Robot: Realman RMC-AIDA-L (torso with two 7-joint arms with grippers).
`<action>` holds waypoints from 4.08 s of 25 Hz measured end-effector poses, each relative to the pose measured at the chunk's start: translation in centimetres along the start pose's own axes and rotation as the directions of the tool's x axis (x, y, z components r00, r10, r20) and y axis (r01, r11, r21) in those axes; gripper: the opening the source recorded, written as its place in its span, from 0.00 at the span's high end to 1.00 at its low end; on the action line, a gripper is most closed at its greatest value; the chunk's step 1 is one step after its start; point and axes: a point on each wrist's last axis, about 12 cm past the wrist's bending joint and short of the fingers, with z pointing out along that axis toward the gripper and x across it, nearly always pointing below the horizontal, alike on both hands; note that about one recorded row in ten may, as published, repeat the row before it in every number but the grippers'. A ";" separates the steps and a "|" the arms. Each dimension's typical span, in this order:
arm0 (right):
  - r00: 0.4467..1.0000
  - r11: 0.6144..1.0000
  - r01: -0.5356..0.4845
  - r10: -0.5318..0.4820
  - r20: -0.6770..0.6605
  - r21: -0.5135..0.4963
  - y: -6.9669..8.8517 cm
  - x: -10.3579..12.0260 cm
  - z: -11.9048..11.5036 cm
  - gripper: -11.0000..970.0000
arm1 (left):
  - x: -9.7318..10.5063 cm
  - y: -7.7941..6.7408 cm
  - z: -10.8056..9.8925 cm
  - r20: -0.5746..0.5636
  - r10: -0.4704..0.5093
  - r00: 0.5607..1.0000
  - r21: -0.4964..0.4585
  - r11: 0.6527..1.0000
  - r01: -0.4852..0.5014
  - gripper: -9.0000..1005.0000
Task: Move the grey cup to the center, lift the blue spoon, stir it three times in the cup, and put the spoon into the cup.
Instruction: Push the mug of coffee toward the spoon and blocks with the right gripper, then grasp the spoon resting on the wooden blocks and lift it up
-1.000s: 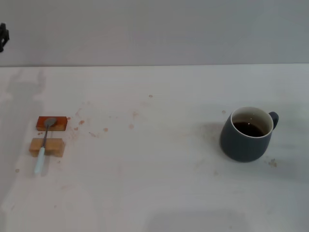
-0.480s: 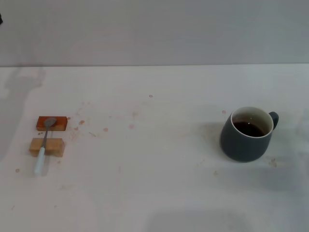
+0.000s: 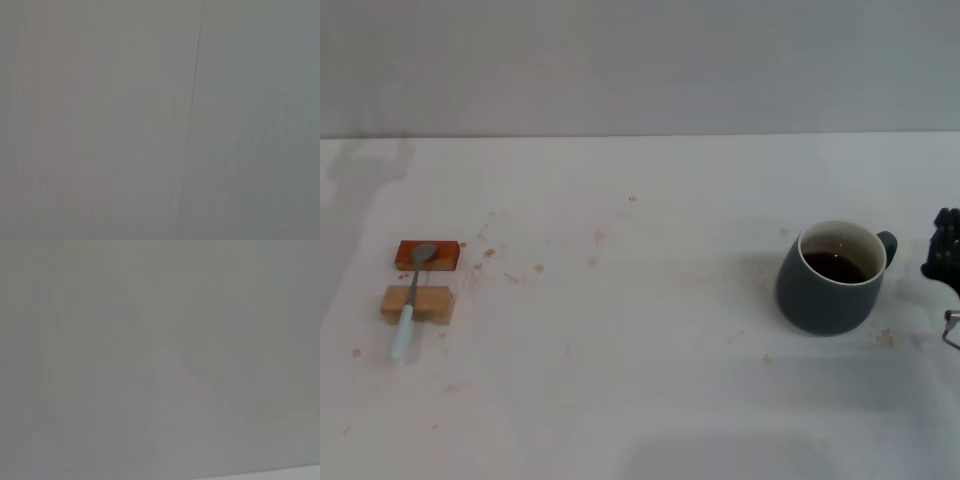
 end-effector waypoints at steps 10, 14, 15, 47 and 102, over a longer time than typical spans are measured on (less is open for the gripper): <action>0.997 0.997 0.005 -0.011 -0.083 -0.072 1.5 0.9 0.0 0.93 | -0.4 0.1 -0.4 0.032 -0.022 0.999 0.020 1.000 0.022 0.37; 0.995 0.994 -0.002 -0.009 -0.102 -0.107 2.5 1.0 0.2 0.93 | -0.6 0.0 -0.4 0.037 -0.022 0.999 0.026 0.999 0.021 0.37; 0.995 0.994 -0.002 -0.009 -0.102 -0.107 2.5 1.0 0.2 0.93 | -0.6 -0.1 -0.3 0.039 -0.022 0.999 0.030 0.999 0.021 0.37; 0.974 0.917 -0.020 -0.073 -0.216 -0.398 10.8 -0.5 4.4 0.93 | -1.0 -0.1 -1.7 0.092 -0.050 0.995 0.103 0.994 0.041 0.37; 0.930 0.864 -0.001 -0.184 -0.319 -0.503 14.4 -0.8 5.7 0.95 | 0.5 0.7 -4.8 0.148 -0.336 0.930 0.293 0.913 0.283 0.37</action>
